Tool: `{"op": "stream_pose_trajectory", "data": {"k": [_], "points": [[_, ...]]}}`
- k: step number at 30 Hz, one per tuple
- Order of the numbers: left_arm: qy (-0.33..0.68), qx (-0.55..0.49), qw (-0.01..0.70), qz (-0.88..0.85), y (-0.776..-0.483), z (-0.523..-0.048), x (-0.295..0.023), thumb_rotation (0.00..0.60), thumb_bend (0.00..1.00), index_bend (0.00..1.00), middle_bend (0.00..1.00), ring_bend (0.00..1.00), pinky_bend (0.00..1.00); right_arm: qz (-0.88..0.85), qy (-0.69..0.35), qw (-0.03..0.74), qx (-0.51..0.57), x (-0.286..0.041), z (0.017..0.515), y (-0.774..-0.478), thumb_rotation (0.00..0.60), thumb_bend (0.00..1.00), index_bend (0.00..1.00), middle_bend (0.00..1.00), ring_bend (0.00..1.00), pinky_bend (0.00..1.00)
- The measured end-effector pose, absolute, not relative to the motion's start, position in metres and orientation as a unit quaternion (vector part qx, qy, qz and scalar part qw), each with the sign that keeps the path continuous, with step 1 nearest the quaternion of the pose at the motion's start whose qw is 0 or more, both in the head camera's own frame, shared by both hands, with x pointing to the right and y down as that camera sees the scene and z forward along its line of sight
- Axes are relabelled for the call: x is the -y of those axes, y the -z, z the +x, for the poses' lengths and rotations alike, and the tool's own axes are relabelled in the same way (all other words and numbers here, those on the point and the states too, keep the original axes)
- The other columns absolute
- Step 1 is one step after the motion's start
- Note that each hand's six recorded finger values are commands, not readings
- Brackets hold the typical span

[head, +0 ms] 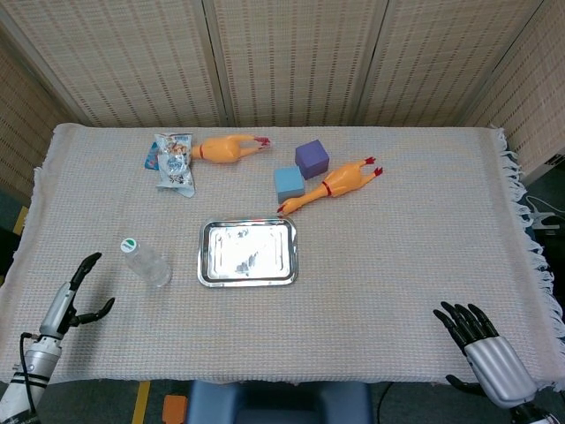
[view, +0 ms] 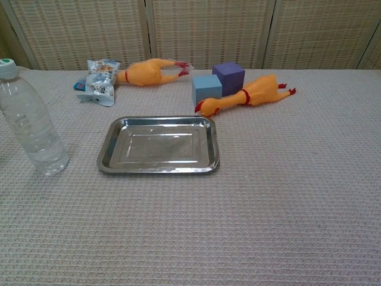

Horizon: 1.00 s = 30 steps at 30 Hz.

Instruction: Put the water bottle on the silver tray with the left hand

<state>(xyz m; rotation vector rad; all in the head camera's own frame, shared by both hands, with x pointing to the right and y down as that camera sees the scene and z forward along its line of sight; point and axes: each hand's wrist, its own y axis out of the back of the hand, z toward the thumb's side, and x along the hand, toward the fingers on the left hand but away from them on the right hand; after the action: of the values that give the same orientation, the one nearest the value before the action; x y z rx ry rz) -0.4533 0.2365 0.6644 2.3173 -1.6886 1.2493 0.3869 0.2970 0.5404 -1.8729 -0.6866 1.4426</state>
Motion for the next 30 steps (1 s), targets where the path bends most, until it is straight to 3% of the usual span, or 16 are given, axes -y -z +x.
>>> {"op": "stream_pose_trajectory", "data": {"k": [11, 30], "points": [[-0.43, 0.52, -0.052, 0.736, -0.696, -0.43, -0.22, 0.6, 0.33, 0.0, 0.0, 0.0, 0.0, -0.716, -0.554, 0.338, 0.256, -0.299, 0.385, -0.543, 0.6, 0.0, 0.0, 0.0, 0.0, 0.0], [-0.41, 0.5, -0.007, 0.763, -0.72, -0.375, -0.2, 0.6, 0.34, 0.0, 0.0, 0.0, 0.0, -0.716, -0.559, 0.333, 0.253, -0.298, 0.386, -0.546, 0.6, 0.0, 0.0, 0.0, 0.0, 0.0]]}}
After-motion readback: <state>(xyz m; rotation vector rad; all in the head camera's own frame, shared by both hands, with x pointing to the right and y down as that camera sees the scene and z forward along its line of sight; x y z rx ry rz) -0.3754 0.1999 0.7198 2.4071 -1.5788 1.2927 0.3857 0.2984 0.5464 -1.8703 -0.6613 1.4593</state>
